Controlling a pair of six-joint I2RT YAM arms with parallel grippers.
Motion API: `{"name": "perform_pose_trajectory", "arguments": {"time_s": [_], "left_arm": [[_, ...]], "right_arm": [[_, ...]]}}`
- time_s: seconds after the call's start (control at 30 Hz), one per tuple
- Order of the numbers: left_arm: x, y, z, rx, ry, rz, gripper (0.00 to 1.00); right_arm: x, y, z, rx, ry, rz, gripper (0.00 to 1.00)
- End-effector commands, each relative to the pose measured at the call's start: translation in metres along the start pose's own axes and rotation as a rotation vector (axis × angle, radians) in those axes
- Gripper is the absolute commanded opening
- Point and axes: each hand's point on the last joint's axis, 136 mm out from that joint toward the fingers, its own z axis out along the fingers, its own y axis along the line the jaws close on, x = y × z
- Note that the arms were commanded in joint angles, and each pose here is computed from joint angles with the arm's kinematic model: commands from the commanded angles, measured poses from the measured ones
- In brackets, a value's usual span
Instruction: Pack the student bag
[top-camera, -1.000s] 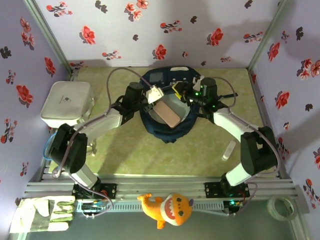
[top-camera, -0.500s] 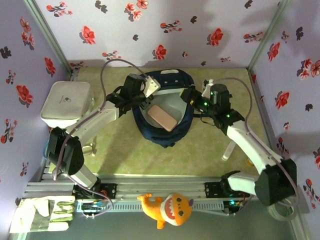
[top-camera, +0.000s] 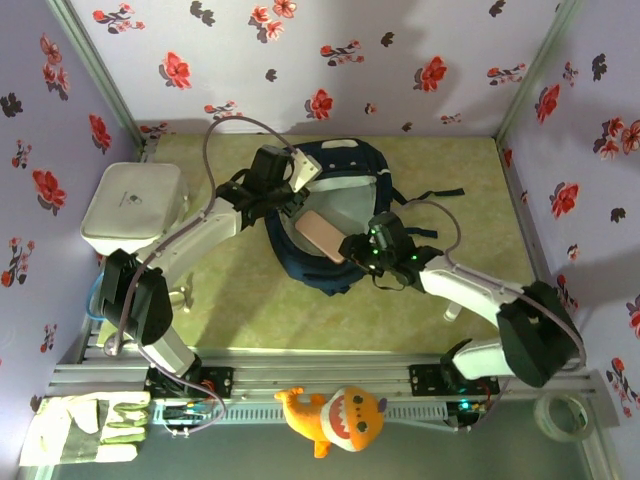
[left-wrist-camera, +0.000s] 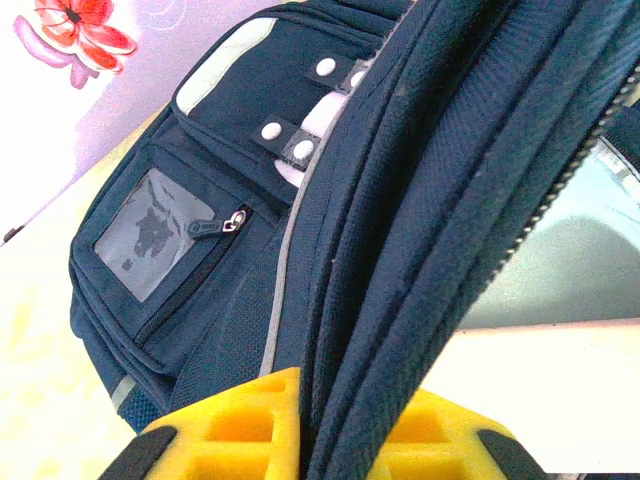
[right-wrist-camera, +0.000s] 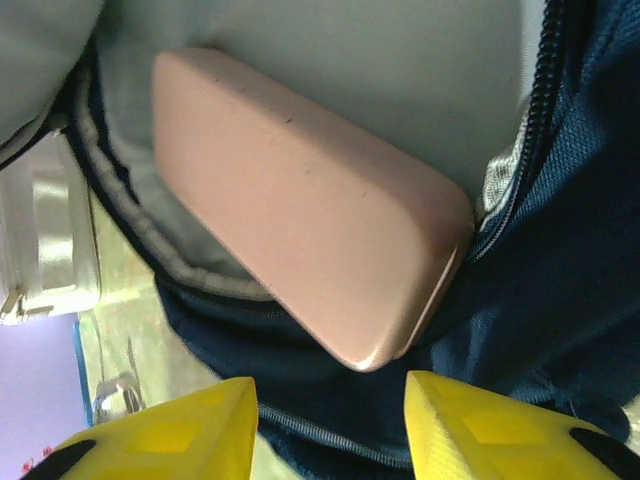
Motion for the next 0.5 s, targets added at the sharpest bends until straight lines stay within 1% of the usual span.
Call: {"name": "perform_pose_trajectory", "arguments": {"time_s": [0.0,0.1,0.27,0.37,0.47], "left_arm": [[-0.025,0.009,-0.013,-0.027,-0.063,-0.034,0.11],[-0.026,0.008,-0.015,-0.023,-0.064,-0.038,0.12],[-0.027,0.005,-0.017,-0.01,-0.069,-0.046,0.12],[-0.029,0.003,-0.019,0.002,-0.074,-0.054,0.13],[-0.031,0.001,-0.02,0.014,-0.081,-0.06,0.13]], "right_arm": [[-0.01,0.008,0.012,-0.014,-0.048,0.061,0.41],[-0.012,0.002,0.022,0.018,-0.052,0.084,0.41],[-0.012,-0.001,0.033,0.043,-0.041,0.101,0.46],[-0.017,0.01,0.039,0.001,-0.04,0.087,0.46],[-0.029,0.042,0.04,-0.12,-0.062,0.043,0.43]]}}
